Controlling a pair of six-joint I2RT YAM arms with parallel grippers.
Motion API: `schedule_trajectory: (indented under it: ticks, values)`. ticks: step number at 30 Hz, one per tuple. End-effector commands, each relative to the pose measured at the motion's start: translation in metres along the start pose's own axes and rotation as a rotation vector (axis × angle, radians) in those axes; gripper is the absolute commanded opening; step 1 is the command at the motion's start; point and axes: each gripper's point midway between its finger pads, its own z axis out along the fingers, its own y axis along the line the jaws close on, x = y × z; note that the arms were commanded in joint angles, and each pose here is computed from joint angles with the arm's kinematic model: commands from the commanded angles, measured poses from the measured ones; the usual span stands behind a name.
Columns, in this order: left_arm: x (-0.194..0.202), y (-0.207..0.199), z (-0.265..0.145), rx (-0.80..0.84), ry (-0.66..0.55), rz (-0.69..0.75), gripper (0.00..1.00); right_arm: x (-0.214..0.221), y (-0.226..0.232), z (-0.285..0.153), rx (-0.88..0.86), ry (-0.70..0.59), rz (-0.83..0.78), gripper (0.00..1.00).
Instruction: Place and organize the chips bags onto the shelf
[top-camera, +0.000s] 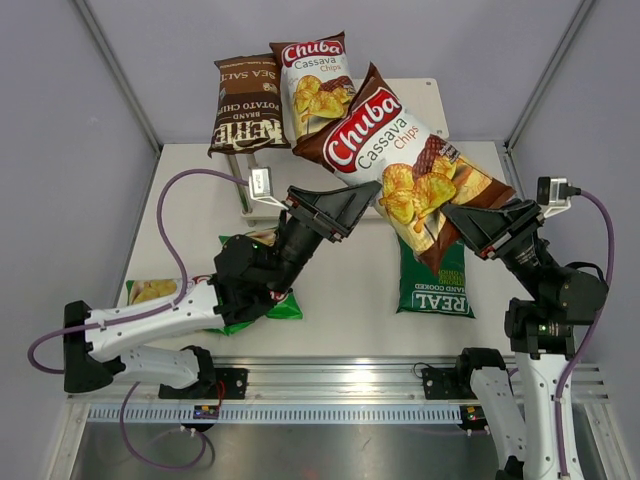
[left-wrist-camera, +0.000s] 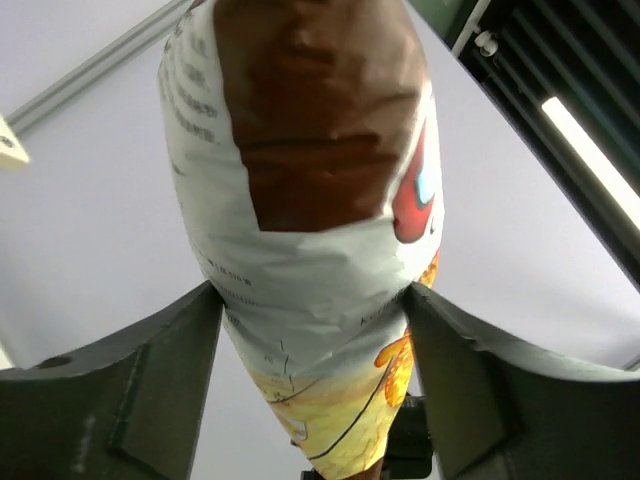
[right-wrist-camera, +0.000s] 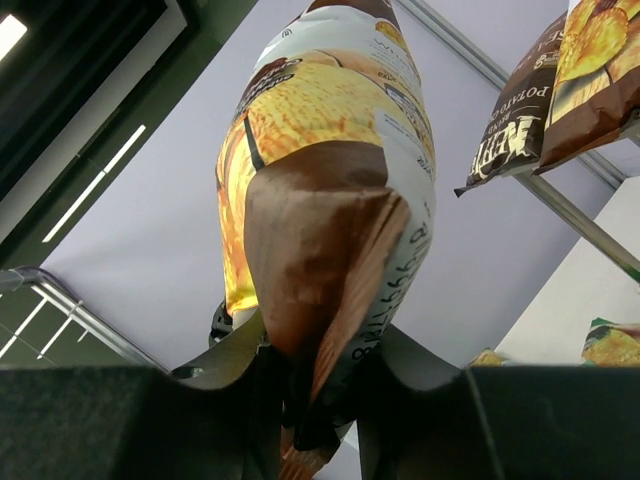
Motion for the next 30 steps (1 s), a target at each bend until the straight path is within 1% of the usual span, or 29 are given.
schedule_trajectory:
  ticks: [1,2,3,4,6,7,8,9,10,12,13,14,15,16,17,18,19,20,21,22,23,24,25,26,27,28,29,30]
  values:
    - [-0.013,-0.016,-0.005,0.031,0.019,0.081,0.76,-0.008,0.009,0.0,-0.037,-0.057,-0.049,0.23]
    - [-0.02,-0.013,-0.004,0.018,0.007,0.099,0.92,-0.009,0.012,0.0,-0.044,-0.066,-0.059,0.22]
    - [-0.023,-0.011,-0.004,0.002,0.005,0.113,0.99,-0.01,0.012,0.0,-0.041,-0.072,-0.06,0.22]
    - [-0.027,0.001,-0.004,-0.06,0.002,0.147,0.99,-0.014,0.01,0.001,-0.032,-0.093,-0.068,0.21]
    - [-0.042,0.01,-0.009,-0.119,-0.027,0.175,0.99,-0.019,0.004,0.002,-0.004,-0.112,-0.061,0.2]
    - [-0.049,0.029,-0.016,-0.205,-0.043,0.212,0.99,-0.024,0.0,0.004,0.012,-0.137,-0.073,0.19]
    - [-0.055,0.038,-0.022,-0.252,-0.059,0.232,0.99,-0.029,-0.006,0.006,0.028,-0.152,-0.071,0.19]
    - [-0.071,0.037,-0.032,-0.278,-0.093,0.237,0.99,-0.033,-0.012,0.008,0.05,-0.171,-0.069,0.18]
    - [-0.078,0.054,-0.043,-0.354,-0.111,0.273,0.99,-0.041,-0.018,0.009,0.067,-0.207,-0.09,0.18]
    - [-0.091,0.064,-0.065,-0.403,-0.115,0.321,0.99,-0.054,-0.03,0.016,0.121,-0.237,-0.099,0.18]
    - [-0.093,0.065,-0.072,-0.409,-0.103,0.342,0.99,-0.07,-0.035,0.021,0.157,-0.286,-0.147,0.17]
    - [-0.093,0.07,-0.079,-0.42,-0.085,0.365,0.99,-0.076,-0.046,0.022,0.207,-0.304,-0.15,0.16]
    - [-0.09,0.079,-0.088,-0.454,-0.035,0.424,0.99,-0.084,-0.053,0.023,0.235,-0.327,-0.178,0.16]
    - [-0.091,0.076,-0.096,-0.446,0.0,0.442,0.99,-0.101,-0.061,0.025,0.272,-0.395,-0.198,0.15]
    - [-0.089,0.078,-0.102,-0.452,0.035,0.468,0.99,-0.109,-0.068,0.025,0.301,-0.424,-0.218,0.15]
    - [-0.079,0.086,-0.112,-0.462,0.124,0.529,0.99,-0.122,-0.075,0.025,0.334,-0.478,-0.235,0.14]
    - [-0.079,0.088,-0.12,-0.468,0.158,0.553,0.99,-0.13,-0.079,0.026,0.347,-0.503,-0.243,0.14]
    - [-0.076,0.092,-0.127,-0.48,0.195,0.576,0.99,-0.139,-0.094,0.03,0.375,-0.523,-0.242,0.13]
    - [-0.071,0.105,-0.141,-0.514,0.266,0.626,0.99,-0.145,-0.1,0.032,0.38,-0.542,-0.245,0.13]
    - [-0.07,0.103,-0.15,-0.5,0.304,0.633,0.99,-0.152,-0.121,0.037,0.406,-0.555,-0.225,0.12]
    - [-0.069,0.108,-0.158,-0.515,0.331,0.65,0.99,-0.158,-0.12,0.042,0.379,-0.568,-0.233,0.11]
    - [-0.067,0.119,-0.17,-0.548,0.378,0.684,0.99,-0.161,-0.126,0.046,0.386,-0.57,-0.231,0.1]
    - [-0.067,0.121,-0.177,-0.548,0.403,0.696,0.99,-0.168,-0.126,0.051,0.385,-0.588,-0.235,0.1]
    - [-0.071,0.12,-0.183,-0.547,0.41,0.705,0.99,-0.172,-0.141,0.057,0.408,-0.588,-0.229,0.1]
    - [-0.071,0.126,-0.195,-0.571,0.449,0.732,0.99,-0.175,-0.145,0.061,0.419,-0.587,-0.255,0.09]
    - [-0.072,0.126,-0.199,-0.571,0.464,0.741,0.99,-0.174,-0.148,0.074,0.422,-0.58,-0.255,0.09]
    - [-0.073,0.126,-0.203,-0.572,0.48,0.751,0.99,-0.176,-0.152,0.078,0.443,-0.593,-0.265,0.09]
    - [-0.075,0.128,-0.212,-0.576,0.508,0.773,0.99,-0.176,-0.155,0.084,0.464,-0.585,-0.303,0.09]
